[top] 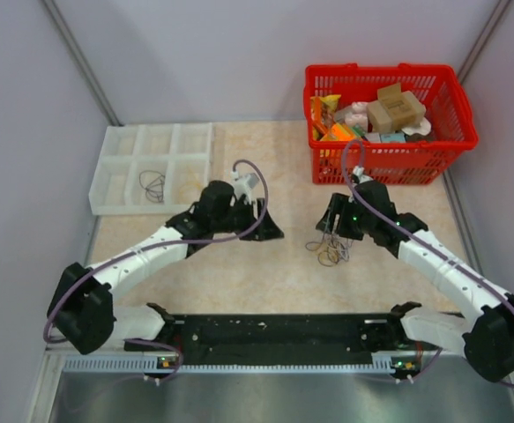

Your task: Untangle the cables

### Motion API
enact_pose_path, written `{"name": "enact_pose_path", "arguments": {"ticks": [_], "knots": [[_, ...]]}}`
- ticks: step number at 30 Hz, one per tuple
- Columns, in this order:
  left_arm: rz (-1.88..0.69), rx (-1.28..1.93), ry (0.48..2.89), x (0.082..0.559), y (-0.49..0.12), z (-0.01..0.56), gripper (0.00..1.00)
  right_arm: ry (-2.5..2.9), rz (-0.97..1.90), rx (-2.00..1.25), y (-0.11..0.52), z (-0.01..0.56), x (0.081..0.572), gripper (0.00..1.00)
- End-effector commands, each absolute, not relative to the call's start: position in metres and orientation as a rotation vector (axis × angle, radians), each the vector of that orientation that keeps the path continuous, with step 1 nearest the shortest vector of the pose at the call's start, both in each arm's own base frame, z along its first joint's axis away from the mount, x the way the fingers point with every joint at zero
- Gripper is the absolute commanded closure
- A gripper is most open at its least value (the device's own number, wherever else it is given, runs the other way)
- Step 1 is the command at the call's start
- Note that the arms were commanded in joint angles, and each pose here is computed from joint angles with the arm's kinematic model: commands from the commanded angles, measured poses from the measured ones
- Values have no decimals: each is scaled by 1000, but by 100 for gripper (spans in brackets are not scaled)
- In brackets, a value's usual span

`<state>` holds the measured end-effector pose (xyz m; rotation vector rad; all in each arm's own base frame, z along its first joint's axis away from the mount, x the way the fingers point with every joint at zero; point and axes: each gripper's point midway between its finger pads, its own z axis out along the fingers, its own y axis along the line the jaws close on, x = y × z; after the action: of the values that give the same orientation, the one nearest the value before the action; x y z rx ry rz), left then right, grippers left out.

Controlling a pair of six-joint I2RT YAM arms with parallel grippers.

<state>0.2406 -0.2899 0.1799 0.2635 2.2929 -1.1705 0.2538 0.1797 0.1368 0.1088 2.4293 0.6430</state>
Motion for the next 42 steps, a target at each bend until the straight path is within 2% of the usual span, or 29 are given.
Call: {"name": "enact_pose_path", "arguments": {"ticks": [1,7,8,10,12,14,17,22,30,33,39,42], "knots": [[-1439,404,2120,209,-344,207,38,2428,561,291,139,128,247,39],[-1565,519,2192,202,-387,193,37,2416,492,352,102,119,244,45],[-1556,526,2236,205,-396,181,40,2421,474,357,97,116,246,47],[-1550,541,2312,211,-413,170,60,2427,452,323,94,113,249,51],[-1562,544,2382,216,-428,160,69,2424,465,281,98,112,253,54],[-1545,533,2395,228,-438,156,69,2421,459,255,98,112,258,57],[-1433,526,2427,248,-447,151,66,2426,411,192,95,112,266,67],[-1356,531,2487,259,-456,128,62,2448,465,112,105,106,270,64],[-1070,624,2503,283,-448,104,44,2421,566,79,120,103,274,62],[-1075,641,2535,282,-452,94,45,2421,572,74,120,102,275,62],[-1202,626,2554,275,-466,82,55,2389,593,65,123,112,274,62],[-1187,618,2534,278,-465,85,67,2378,595,67,122,115,274,62]]}}
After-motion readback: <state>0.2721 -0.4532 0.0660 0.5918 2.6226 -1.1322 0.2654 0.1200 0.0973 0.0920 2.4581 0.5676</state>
